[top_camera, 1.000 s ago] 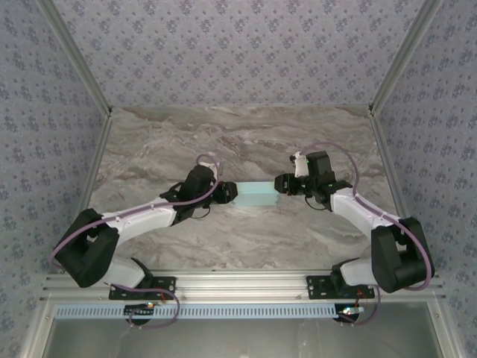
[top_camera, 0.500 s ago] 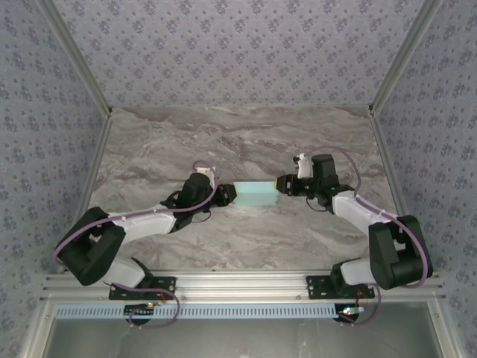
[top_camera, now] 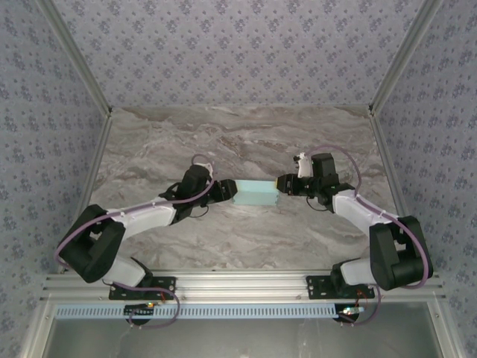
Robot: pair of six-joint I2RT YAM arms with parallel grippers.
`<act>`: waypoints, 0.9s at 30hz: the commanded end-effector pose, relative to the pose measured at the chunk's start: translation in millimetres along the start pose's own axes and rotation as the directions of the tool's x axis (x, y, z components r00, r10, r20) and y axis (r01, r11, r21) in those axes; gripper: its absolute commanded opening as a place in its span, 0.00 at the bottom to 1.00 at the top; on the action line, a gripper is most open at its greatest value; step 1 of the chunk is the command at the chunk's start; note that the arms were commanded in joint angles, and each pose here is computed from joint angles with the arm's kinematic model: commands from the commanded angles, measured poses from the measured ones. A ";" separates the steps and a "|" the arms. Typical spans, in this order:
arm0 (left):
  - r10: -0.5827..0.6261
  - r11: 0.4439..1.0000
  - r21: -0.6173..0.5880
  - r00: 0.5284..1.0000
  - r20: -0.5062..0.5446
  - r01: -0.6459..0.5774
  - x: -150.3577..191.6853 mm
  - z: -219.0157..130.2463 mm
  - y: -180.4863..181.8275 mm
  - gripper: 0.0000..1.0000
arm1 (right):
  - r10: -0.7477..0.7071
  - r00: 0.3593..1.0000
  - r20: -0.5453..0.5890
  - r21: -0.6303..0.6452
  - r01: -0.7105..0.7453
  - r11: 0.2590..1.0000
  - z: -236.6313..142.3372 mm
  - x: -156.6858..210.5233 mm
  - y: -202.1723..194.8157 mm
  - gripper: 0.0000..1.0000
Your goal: Fold the paper box
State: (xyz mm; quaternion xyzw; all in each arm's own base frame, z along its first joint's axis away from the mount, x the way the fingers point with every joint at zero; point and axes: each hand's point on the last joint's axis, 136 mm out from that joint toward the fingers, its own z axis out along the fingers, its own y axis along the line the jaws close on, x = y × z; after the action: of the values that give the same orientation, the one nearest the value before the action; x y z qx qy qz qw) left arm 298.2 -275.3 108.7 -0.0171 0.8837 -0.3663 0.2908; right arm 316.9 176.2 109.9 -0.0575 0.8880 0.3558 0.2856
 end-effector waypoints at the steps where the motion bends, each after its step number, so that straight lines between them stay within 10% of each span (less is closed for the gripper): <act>1: 0.003 1.000 -0.030 0.999 -0.032 -0.004 -1.4 -4.9 4.9 0.58 | 0.137 0.967 -0.213 0.202 -0.094 0.975 1.8 70.9 -45.8 0.28; 27: 0.022 0.997 -0.065 0.993 -0.114 -0.030 15.7 2.4 15.6 0.48 | 0.019 0.996 -0.086 0.047 -0.015 0.999 -15.2 -19.3 15.1 0.52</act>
State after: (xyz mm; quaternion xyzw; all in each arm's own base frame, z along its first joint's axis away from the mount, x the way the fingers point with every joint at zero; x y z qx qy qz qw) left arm 296.9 -276.3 110.8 0.0004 0.8887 -0.3671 0.2747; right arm 333.3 176.5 134.3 -0.0508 0.9061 0.3328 0.2561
